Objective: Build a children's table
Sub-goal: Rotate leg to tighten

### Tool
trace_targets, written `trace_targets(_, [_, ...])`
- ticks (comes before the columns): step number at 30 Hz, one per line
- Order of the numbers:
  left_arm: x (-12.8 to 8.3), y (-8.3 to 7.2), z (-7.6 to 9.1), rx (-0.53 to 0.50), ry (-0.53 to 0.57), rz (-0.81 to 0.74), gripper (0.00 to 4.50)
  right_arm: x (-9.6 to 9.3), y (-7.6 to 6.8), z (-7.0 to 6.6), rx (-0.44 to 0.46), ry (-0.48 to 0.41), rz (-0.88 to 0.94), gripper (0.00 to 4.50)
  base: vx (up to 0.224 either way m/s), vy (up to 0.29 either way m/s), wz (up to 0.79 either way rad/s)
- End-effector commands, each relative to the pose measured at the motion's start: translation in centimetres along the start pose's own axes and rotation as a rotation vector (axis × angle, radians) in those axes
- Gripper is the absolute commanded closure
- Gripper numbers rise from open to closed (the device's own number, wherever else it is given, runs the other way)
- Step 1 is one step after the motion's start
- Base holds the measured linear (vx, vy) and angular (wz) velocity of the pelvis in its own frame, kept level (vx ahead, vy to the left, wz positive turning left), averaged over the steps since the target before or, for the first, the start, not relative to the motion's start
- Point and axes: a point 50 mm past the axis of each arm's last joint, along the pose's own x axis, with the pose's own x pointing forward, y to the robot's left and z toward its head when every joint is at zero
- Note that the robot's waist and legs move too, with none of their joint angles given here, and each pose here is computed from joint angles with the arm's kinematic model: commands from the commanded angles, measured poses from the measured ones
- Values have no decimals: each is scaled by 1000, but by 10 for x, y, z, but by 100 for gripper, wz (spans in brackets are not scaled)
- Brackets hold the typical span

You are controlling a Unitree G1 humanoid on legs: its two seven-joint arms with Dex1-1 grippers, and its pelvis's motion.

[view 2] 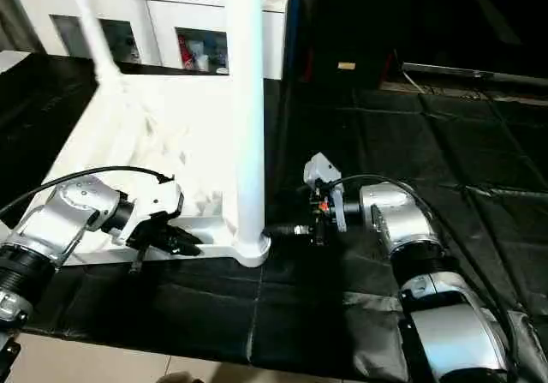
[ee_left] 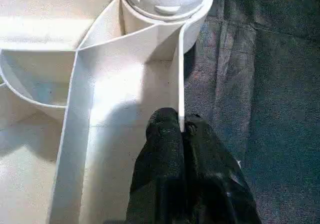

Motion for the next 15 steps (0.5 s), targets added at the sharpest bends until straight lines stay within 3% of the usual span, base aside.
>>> trace_targets(1, [8, -4, 8, 53, 3, -72, 450, 2, 1, 14, -18, -51, 59, 59, 0, 0, 0])
trace_targets(15, [10, -4, 7, 48, -5, -57, 450, 15, 7, 13, 11, -77, 167, 173, 0, 0, 0])
